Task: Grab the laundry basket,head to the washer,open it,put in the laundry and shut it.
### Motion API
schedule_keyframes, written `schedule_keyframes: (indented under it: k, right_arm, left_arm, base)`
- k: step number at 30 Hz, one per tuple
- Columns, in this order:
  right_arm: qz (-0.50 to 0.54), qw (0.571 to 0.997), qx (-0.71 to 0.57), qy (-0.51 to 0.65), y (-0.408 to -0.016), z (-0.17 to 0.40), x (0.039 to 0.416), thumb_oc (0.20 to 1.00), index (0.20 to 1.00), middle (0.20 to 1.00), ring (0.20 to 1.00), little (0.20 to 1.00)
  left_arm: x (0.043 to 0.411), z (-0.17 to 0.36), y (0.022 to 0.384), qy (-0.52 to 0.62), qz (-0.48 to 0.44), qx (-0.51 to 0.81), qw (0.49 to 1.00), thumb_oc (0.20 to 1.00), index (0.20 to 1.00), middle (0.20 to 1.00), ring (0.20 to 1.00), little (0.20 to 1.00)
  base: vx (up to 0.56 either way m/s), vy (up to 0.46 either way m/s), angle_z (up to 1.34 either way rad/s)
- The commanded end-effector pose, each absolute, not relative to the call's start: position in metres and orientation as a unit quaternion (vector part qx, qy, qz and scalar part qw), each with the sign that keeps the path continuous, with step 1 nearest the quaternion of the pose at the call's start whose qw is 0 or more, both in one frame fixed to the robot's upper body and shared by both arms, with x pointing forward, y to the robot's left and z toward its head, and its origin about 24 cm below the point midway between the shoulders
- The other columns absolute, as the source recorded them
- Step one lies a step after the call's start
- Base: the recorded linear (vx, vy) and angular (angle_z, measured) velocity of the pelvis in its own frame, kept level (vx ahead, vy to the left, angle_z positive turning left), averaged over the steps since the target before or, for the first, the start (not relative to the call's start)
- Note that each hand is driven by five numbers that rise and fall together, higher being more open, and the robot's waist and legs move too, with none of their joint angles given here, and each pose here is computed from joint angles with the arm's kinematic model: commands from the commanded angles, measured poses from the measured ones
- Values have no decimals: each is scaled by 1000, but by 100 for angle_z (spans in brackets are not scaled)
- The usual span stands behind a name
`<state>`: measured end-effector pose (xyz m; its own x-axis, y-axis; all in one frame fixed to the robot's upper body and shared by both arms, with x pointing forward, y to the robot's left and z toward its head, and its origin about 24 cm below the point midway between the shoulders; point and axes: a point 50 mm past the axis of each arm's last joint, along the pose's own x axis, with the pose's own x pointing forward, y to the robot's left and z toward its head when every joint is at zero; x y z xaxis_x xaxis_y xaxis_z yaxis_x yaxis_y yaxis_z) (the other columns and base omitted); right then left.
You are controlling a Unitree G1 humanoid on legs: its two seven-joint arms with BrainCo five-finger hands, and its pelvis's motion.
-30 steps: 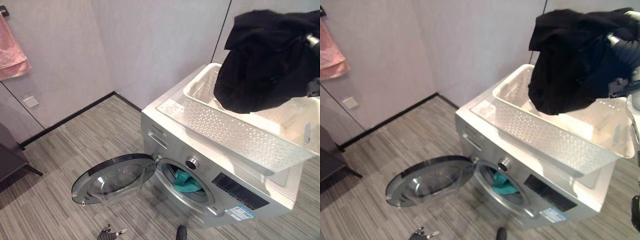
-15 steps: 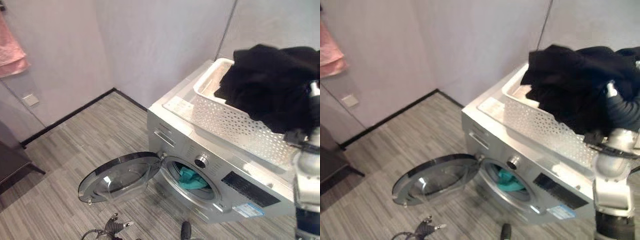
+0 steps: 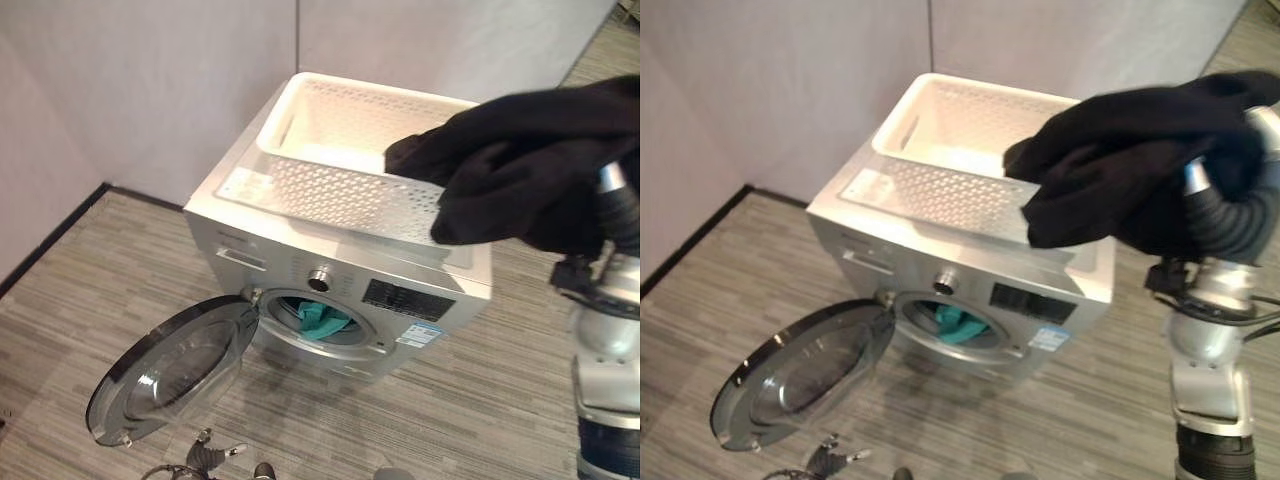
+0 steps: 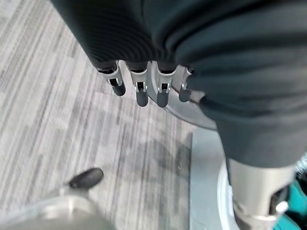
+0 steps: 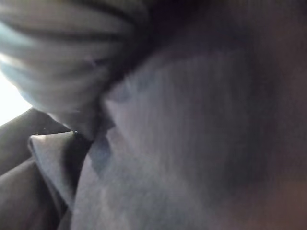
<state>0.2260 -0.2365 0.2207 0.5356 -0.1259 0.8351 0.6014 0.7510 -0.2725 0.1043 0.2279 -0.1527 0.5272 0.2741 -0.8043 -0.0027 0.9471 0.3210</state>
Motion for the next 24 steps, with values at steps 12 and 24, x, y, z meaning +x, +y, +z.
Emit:
schedule_keyframes:
  k: [12,24]
  right_arm:
    - [-66,823,-173,-537,-176,255,235,200,200,200,200,200]
    - [-112,782,-170,-589,-189,277,225,200,200,200,200,200]
  left_arm:
    - [154,-136,205,388,96,109,910,1000,1000,1000,1000,1000]
    - [155,-134,181,367,59,85,925,1000,1000,1000,1000,1000]
  base:
    - [-203,-293,3]
    - [-94,-20,8]
